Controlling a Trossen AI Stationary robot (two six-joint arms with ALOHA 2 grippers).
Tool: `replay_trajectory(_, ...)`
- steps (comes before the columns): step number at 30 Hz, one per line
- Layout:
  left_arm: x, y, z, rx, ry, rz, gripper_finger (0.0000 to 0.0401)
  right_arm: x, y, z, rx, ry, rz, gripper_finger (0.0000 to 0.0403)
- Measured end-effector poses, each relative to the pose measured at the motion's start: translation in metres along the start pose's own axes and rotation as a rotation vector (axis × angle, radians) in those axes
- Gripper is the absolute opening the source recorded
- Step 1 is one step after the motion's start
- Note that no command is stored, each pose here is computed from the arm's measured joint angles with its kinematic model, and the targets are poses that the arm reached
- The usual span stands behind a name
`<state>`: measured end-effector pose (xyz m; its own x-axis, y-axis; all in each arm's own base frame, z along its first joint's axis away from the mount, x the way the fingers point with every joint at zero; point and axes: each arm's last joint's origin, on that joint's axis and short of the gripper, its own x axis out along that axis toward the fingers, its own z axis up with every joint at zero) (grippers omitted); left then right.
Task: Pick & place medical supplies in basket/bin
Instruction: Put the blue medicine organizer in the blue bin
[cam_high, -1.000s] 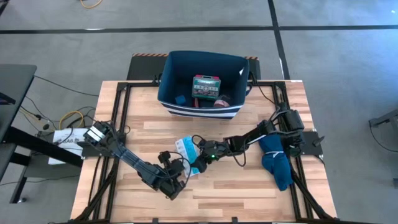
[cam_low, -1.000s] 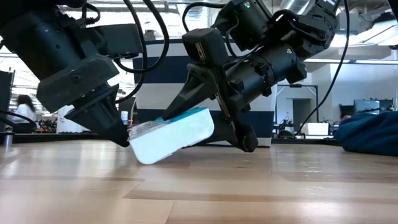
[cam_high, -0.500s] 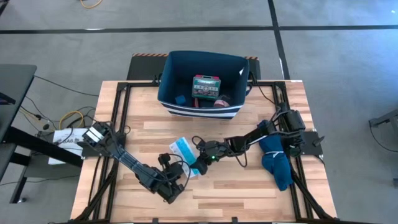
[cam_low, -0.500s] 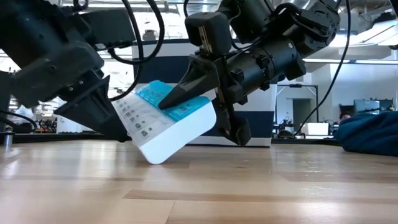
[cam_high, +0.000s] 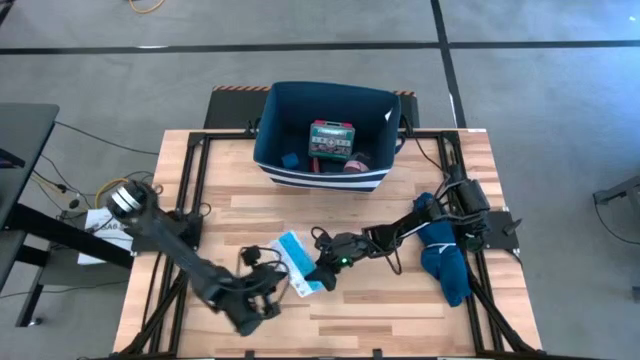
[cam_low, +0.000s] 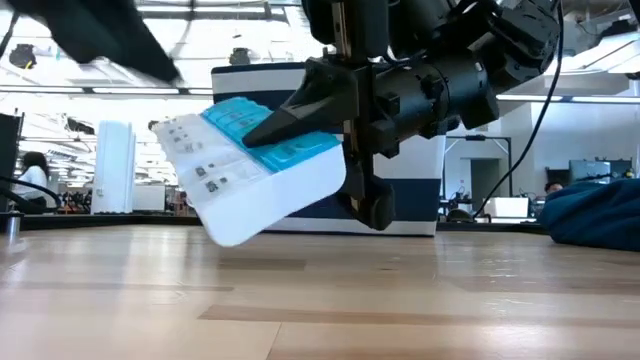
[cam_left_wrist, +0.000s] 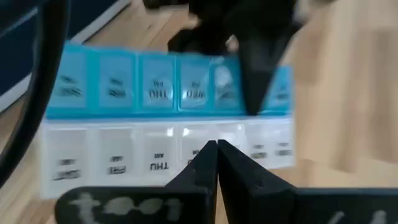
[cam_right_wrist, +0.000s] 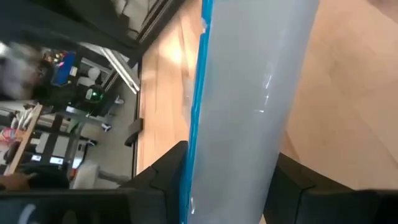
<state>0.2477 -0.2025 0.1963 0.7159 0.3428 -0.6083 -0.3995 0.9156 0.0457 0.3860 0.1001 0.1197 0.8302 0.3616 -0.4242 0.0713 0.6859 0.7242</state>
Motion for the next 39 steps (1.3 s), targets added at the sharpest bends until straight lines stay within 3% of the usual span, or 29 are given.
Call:
replay_trajectory(7,-0.06,0.015,0.025,-0.075,-0.091,-0.156,0.0,0.0,0.013,0.001,-0.05,-0.071,0.081,0.0144)
replay_trajectory(13,-0.093,0.029,0.038,-0.063,-0.213,-0.187,0.0,-0.005,0.039,0.012,-0.132,-0.234,0.313,0.0144)
replay_trajectory(20,-0.121,0.041,0.044,-0.082,-0.31,-0.217,0.0,-0.022,0.076,0.058,-0.23,-0.487,0.635,0.0144)
replay_trajectory(26,-0.126,0.044,0.044,-0.047,-0.337,-0.205,0.0,-0.033,0.123,0.103,-0.34,-0.459,0.763,0.0144)
replay_trajectory(29,-0.126,0.044,0.044,-0.035,-0.339,-0.201,0.0,-0.053,0.143,0.139,-0.446,-0.451,0.662,0.0144)
replay_trajectory(32,-0.125,0.045,0.043,-0.022,-0.335,-0.194,0.0,-0.08,0.155,0.173,-0.539,-0.422,0.427,0.0144)
replay_trajectory(36,-0.124,0.047,0.041,0.004,-0.326,-0.174,0.0,-0.138,0.171,0.214,-0.662,-0.466,0.017,0.0145)
replay_trajectory(39,-0.122,0.049,0.041,0.004,-0.328,-0.152,0.0,-0.182,0.168,0.235,-0.628,-0.556,-0.398,0.0145)
